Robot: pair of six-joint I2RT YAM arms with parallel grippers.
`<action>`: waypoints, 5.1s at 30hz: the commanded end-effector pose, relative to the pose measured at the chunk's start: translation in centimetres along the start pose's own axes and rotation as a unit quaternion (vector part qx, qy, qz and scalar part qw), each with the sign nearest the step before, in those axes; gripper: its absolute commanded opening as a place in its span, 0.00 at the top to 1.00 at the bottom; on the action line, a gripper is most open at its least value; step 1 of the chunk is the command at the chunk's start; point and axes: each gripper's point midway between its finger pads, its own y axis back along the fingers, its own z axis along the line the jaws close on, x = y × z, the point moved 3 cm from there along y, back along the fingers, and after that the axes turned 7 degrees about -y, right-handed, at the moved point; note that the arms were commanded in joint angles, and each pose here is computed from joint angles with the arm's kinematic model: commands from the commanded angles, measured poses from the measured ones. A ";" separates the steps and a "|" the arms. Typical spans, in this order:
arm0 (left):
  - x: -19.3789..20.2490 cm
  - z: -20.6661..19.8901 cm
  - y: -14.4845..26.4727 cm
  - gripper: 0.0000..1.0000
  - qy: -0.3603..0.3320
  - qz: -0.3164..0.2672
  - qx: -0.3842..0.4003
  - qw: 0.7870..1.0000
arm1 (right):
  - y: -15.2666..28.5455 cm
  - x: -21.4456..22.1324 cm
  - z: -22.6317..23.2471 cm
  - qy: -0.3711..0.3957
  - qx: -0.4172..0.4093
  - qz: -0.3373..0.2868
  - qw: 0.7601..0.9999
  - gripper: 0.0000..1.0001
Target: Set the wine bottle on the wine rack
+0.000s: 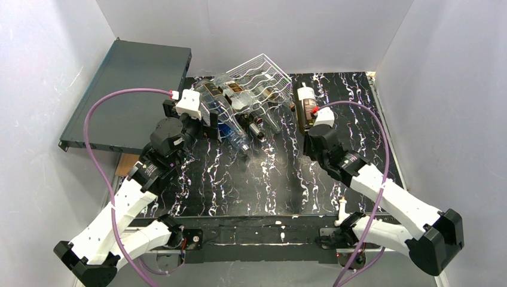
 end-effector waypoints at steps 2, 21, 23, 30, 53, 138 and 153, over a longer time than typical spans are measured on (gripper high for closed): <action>-0.9 0.3 0.4 0.01 0.008 -0.011 -0.004 1.000 | 0.2 -8.6 4.5 -0.017 -0.114 -0.104 0.988 0.99; -1.0 0.3 0.5 0.01 0.007 -0.013 -0.005 1.000 | -7.4 -14.8 10.6 -0.004 -0.239 -0.078 0.968 0.99; -1.0 0.3 0.5 0.01 0.008 -0.014 -0.005 1.000 | -8.5 -15.2 11.6 0.005 -0.260 -0.072 0.963 0.99; -0.9 0.2 0.4 0.01 0.006 -0.011 -0.004 1.000 | -11.7 -16.2 14.1 0.025 -0.293 -0.061 0.954 0.99; -1.0 0.5 0.6 0.01 0.004 -0.015 -0.009 1.000 | -17.8 -14.4 17.3 0.045 -0.333 0.006 0.942 0.99; -11.9 11.2 18.4 0.01 0.177 -0.148 -0.076 0.970 | 26.8 -22.8 -9.8 -0.059 0.002 -0.302 0.952 0.02; -13.6 12.3 19.9 0.01 0.183 -0.167 -0.083 0.965 | 29.2 -24.0 -10.2 -0.092 -0.010 -0.331 0.939 0.02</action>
